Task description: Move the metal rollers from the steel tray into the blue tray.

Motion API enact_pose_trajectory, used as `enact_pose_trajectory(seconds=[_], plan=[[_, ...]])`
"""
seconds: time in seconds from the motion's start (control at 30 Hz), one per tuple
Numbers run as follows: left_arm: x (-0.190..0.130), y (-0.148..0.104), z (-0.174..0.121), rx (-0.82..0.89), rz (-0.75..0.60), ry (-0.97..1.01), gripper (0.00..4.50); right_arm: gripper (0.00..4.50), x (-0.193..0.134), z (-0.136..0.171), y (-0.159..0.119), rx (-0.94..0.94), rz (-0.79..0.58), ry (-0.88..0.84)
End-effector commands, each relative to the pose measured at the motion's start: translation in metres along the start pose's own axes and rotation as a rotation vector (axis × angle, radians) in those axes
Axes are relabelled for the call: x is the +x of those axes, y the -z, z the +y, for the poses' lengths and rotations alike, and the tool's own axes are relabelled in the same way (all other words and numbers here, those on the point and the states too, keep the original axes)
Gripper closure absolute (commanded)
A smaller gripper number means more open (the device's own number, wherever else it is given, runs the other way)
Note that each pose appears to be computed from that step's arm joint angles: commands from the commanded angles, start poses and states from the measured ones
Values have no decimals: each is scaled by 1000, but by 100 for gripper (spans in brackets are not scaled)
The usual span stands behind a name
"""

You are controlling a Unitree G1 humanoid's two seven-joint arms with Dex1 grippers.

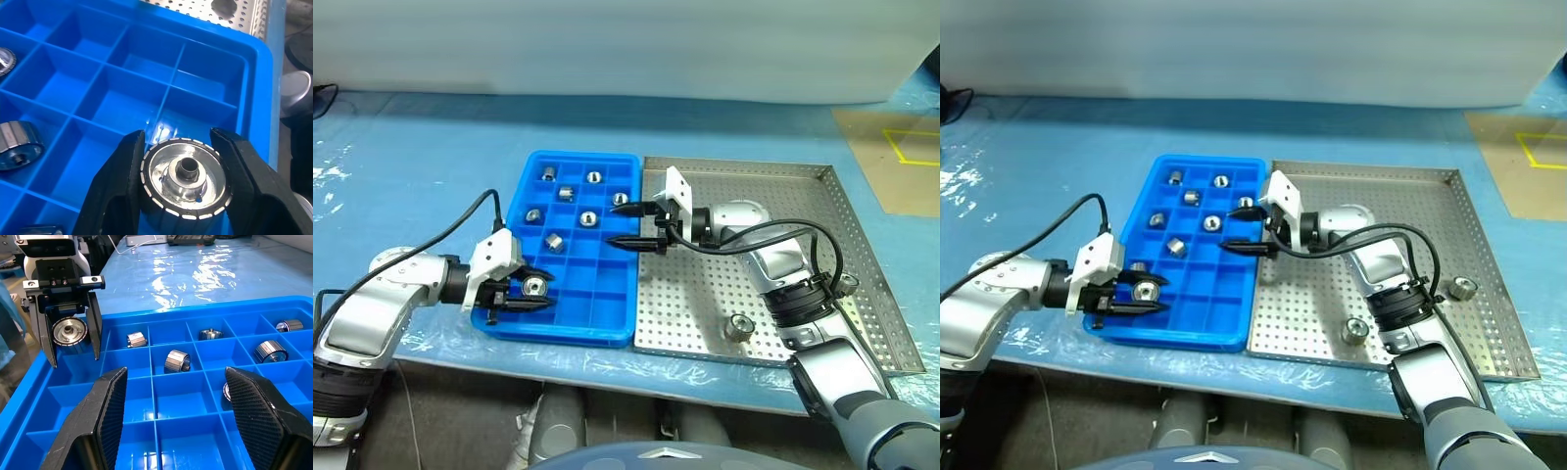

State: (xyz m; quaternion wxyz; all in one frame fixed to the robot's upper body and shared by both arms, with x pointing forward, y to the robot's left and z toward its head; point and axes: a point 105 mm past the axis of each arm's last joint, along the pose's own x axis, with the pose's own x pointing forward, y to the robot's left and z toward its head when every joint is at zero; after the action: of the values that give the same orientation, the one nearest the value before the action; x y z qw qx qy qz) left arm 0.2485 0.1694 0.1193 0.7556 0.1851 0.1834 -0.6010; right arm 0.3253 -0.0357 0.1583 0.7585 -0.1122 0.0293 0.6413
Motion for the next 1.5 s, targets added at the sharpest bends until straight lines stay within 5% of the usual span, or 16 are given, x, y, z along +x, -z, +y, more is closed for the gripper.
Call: enact_pose_trajectory(seconds=[0.03, 0.3, 0.5, 0.87, 1.23, 1.5], plan=[[2, 1, -5, 17, 12, 28, 271, 120, 0, 5, -7, -31, -18, -11], [5, 20, -2, 8, 103, 50, 271, 120, -4, 1, -6, -34, -10, 16], [9, 17, 13, 56, 93, -12, 99, 120, -7, -2, -5, -39, -5, 38], [24, -76, 38, 139, -238, -46, 99, 120, -42, -11, -3, -39, 34, 153], [62, -107, 39, 213, -310, 155, 99, 120, -124, -17, 28, 49, 143, 483], [105, -119, 30, 260, -352, 331, 99, 120, -168, 14, 59, 150, 207, 691]])
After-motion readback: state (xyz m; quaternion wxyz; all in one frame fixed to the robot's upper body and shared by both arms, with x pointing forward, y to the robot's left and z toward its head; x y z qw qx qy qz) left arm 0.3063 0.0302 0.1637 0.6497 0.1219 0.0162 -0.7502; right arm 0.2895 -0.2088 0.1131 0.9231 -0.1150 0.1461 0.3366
